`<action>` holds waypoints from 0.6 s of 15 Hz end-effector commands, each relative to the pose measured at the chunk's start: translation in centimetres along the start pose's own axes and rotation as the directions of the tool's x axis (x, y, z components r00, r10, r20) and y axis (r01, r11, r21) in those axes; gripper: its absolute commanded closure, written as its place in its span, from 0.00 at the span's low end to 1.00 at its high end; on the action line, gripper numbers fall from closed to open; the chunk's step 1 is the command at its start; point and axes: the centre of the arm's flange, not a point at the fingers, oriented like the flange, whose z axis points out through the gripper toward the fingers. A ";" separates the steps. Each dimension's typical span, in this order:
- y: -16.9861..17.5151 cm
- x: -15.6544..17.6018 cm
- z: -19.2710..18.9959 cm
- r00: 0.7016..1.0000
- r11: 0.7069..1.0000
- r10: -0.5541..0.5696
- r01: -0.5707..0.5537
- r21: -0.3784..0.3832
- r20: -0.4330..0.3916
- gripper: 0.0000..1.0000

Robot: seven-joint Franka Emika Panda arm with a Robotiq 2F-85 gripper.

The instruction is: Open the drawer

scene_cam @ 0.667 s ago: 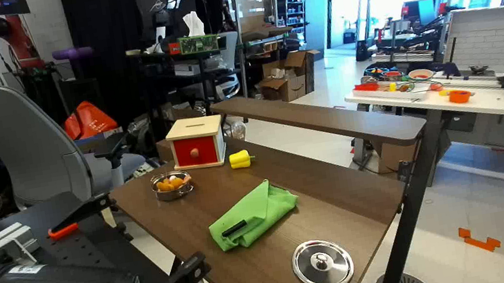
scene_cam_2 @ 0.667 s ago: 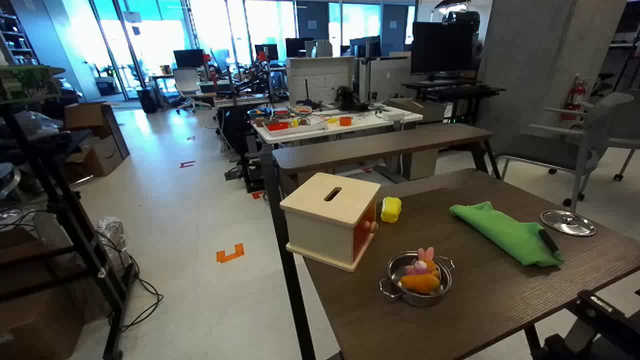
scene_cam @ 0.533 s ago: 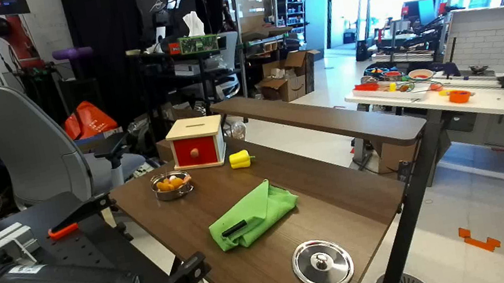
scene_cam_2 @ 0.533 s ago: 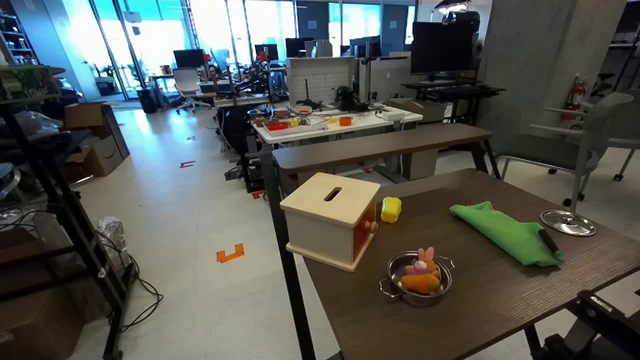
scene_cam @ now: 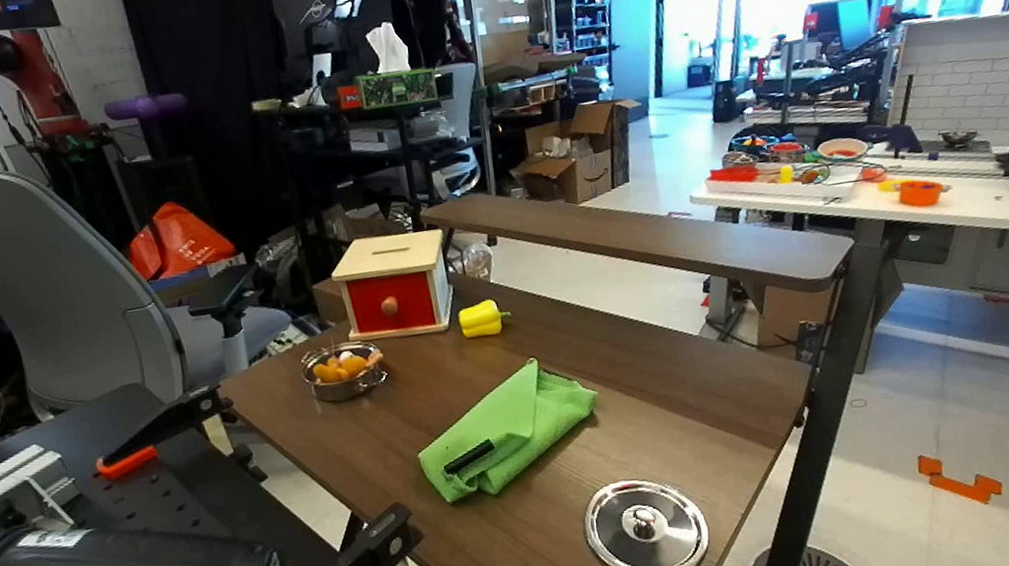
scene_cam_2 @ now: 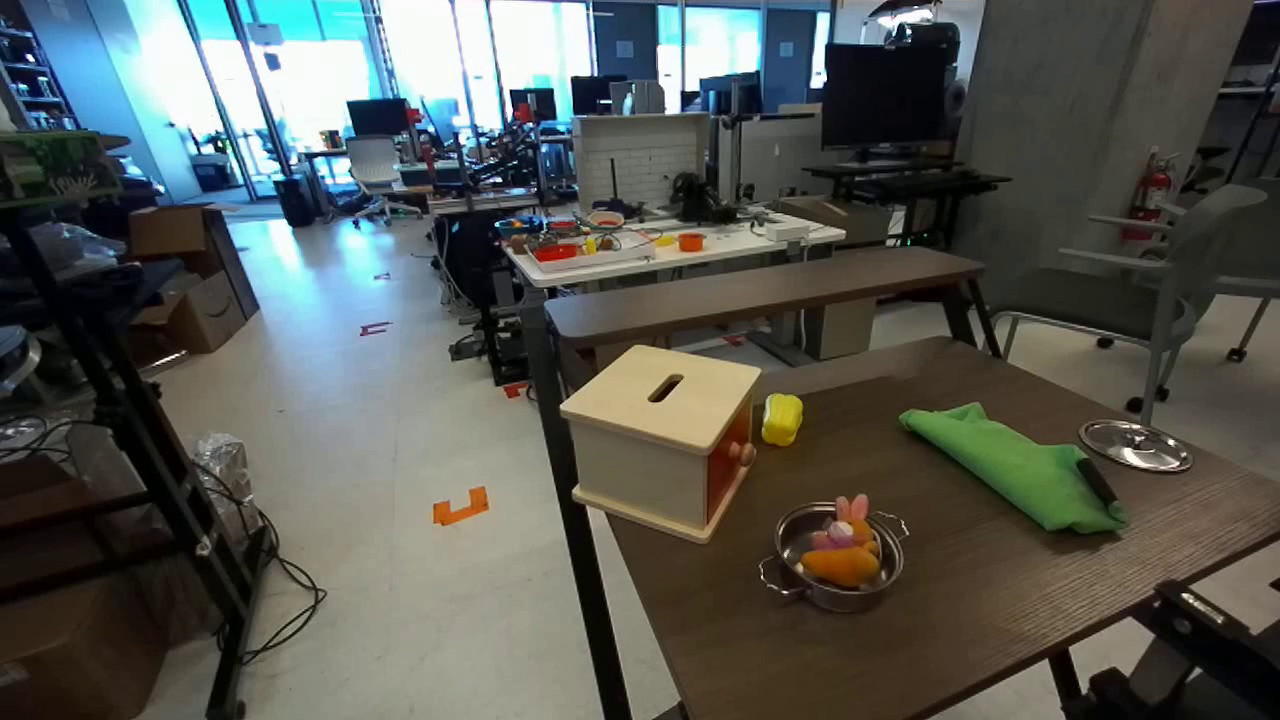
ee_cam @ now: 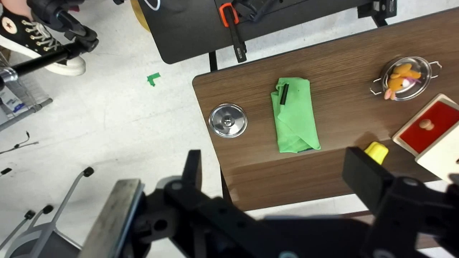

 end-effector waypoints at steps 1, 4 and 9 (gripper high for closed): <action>-2.9 3.9 1.8 0.997 0.997 -0.075 0.075 -0.008 -0.022 0.00; -6.7 7.8 4.7 0.988 0.988 -0.155 0.155 -0.007 -0.010 0.00; -14.0 12.4 11.9 0.954 0.958 -0.286 0.287 0.006 0.085 0.00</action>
